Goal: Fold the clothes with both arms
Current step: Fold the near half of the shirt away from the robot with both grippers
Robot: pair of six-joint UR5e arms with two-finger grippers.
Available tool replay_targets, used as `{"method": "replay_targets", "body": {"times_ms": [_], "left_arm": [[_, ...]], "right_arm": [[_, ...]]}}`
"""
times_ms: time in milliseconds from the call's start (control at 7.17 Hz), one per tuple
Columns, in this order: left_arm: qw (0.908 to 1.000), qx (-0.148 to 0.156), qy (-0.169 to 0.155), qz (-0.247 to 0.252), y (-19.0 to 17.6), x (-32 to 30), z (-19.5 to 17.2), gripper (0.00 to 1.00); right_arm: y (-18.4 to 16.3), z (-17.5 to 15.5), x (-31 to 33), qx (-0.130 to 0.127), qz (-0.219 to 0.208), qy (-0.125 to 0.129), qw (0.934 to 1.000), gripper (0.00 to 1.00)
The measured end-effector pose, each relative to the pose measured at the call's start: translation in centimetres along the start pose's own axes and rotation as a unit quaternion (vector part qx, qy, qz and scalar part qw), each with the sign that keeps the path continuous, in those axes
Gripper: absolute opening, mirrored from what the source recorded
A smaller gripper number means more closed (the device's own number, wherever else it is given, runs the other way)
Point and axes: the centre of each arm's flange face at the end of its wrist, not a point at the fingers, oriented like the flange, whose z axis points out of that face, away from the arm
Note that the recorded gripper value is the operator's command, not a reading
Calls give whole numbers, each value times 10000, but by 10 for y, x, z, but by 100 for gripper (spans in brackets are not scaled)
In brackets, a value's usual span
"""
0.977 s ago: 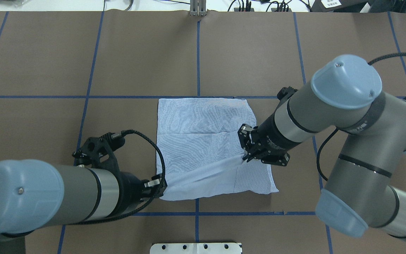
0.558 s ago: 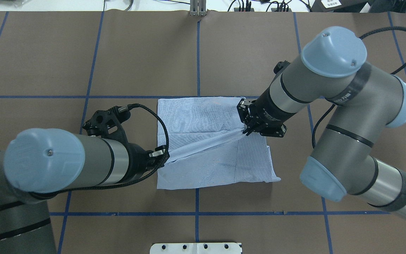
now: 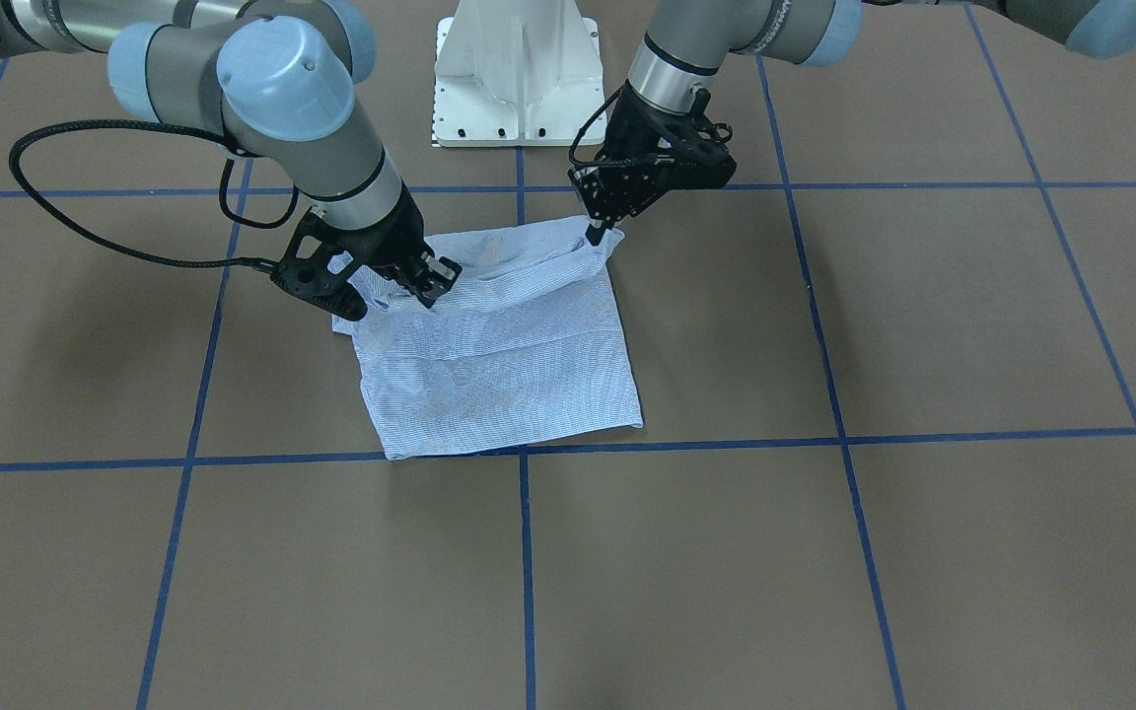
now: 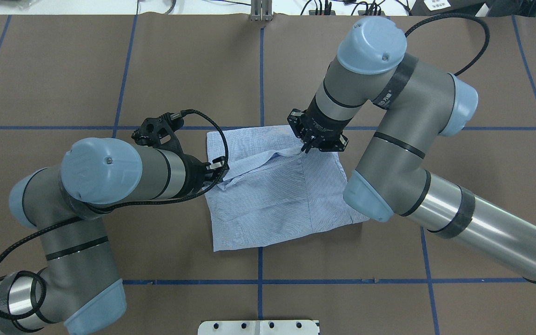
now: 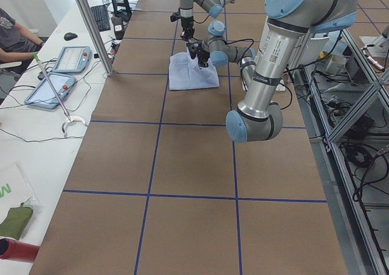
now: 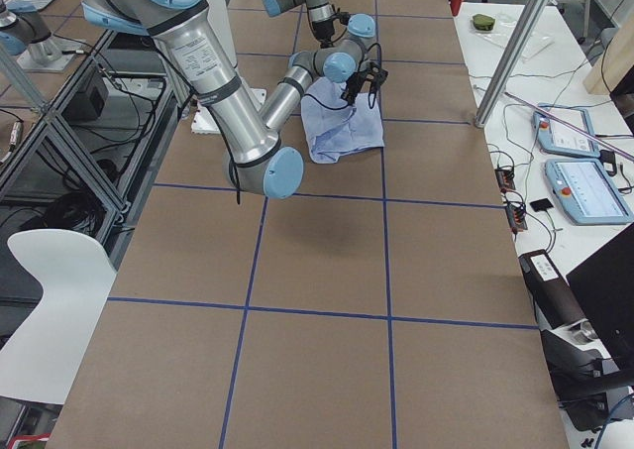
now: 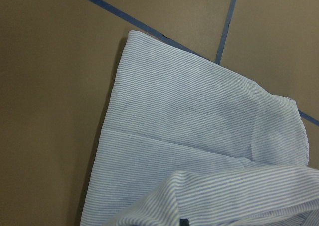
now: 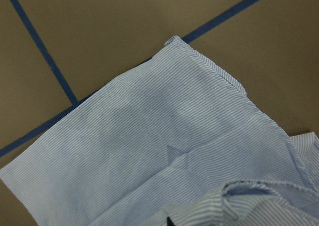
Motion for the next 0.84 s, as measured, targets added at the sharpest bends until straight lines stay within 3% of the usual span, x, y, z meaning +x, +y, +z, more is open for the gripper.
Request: {"method": "replay_targets", "body": {"times_ms": [419, 837], "left_arm": [[9997, 221, 131, -41, -36, 3, 29, 0], [9991, 375, 142, -99, -64, 17, 48, 0]], "right_arm": [[-23, 33, -16, 141, -70, -24, 9999, 0], [-38, 44, -19, 184, -33, -19, 9998, 0]]}}
